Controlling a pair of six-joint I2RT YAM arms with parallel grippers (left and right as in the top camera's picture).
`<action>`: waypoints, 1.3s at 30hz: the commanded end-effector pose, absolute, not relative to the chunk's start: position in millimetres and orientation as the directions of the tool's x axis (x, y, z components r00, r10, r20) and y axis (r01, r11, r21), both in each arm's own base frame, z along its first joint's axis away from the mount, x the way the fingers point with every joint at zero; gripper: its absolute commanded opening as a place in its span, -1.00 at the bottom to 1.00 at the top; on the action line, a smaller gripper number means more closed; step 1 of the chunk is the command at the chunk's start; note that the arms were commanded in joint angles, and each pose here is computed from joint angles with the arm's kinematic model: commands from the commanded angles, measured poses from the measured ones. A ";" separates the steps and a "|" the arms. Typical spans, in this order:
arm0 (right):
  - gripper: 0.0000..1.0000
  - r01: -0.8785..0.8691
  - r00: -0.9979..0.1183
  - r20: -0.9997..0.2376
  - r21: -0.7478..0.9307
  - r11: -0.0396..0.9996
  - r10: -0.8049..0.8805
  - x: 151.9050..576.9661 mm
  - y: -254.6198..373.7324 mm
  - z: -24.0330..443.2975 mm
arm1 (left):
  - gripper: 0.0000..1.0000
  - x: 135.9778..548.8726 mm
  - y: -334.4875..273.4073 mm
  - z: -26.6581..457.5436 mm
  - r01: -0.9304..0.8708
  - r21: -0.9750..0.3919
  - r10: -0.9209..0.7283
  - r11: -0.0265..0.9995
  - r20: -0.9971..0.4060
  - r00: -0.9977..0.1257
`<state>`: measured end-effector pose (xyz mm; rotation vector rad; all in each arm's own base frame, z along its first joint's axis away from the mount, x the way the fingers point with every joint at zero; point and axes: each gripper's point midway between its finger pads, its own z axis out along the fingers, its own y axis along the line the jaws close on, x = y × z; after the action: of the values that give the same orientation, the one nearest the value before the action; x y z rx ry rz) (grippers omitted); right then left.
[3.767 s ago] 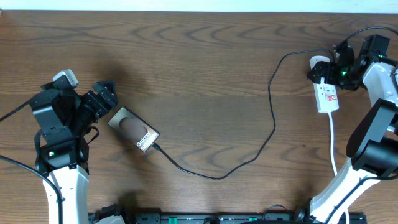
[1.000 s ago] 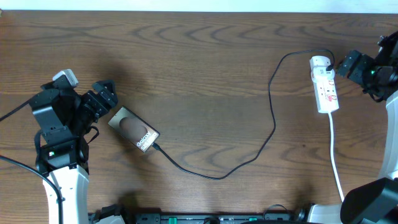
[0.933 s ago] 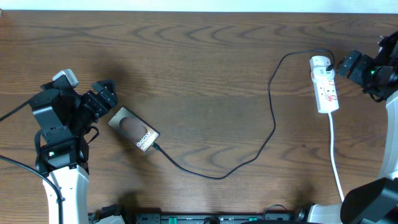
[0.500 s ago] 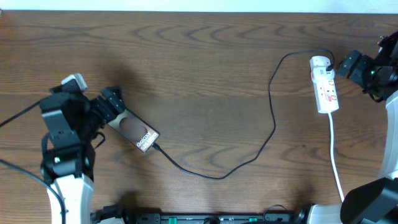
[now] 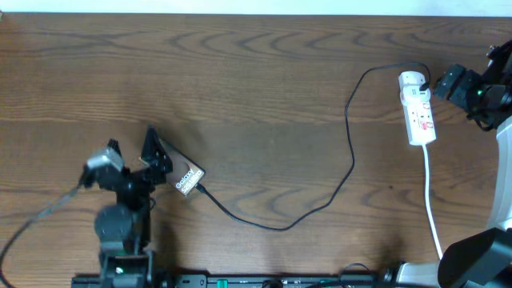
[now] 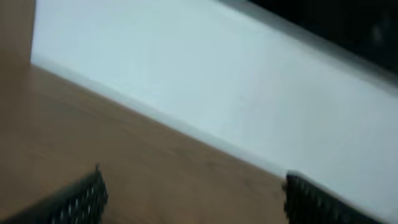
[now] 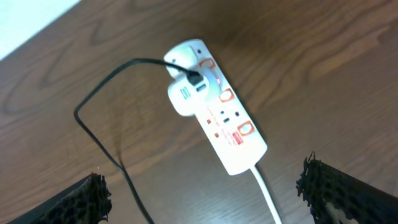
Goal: Plug charger to phone and switch on socket
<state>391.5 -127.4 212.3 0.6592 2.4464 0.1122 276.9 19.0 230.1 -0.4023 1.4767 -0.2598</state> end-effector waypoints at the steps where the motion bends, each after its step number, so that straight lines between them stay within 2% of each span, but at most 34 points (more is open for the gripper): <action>1: 0.98 0.439 -0.695 -0.526 0.230 0.869 0.490 392.6 -126.7 212.1 | 0.76 259.2 30.5 214.0 -0.085 -0.410 -0.387 0.908 -0.900 0.202; 7: 0.99 0.439 -0.695 -0.526 0.230 0.869 0.490 392.5 -126.8 212.1 | 0.76 250.3 39.4 184.3 -0.167 -0.400 -0.387 0.901 -0.916 0.107; 13: 0.99 0.439 -0.695 -0.526 0.230 0.869 0.490 392.5 -126.8 212.1 | 0.76 240.3 40.6 134.6 -0.250 -0.373 -0.401 0.894 -0.913 -0.071; 39: 0.99 0.439 -0.695 -0.526 0.230 0.869 0.490 392.6 -126.7 212.1 | 0.76 240.2 41.2 137.1 -0.247 -0.364 -0.390 0.898 -0.919 -0.063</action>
<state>391.9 -127.7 211.3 0.6659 2.4462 0.1113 242.3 37.1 153.2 -0.4805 1.6019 -0.1617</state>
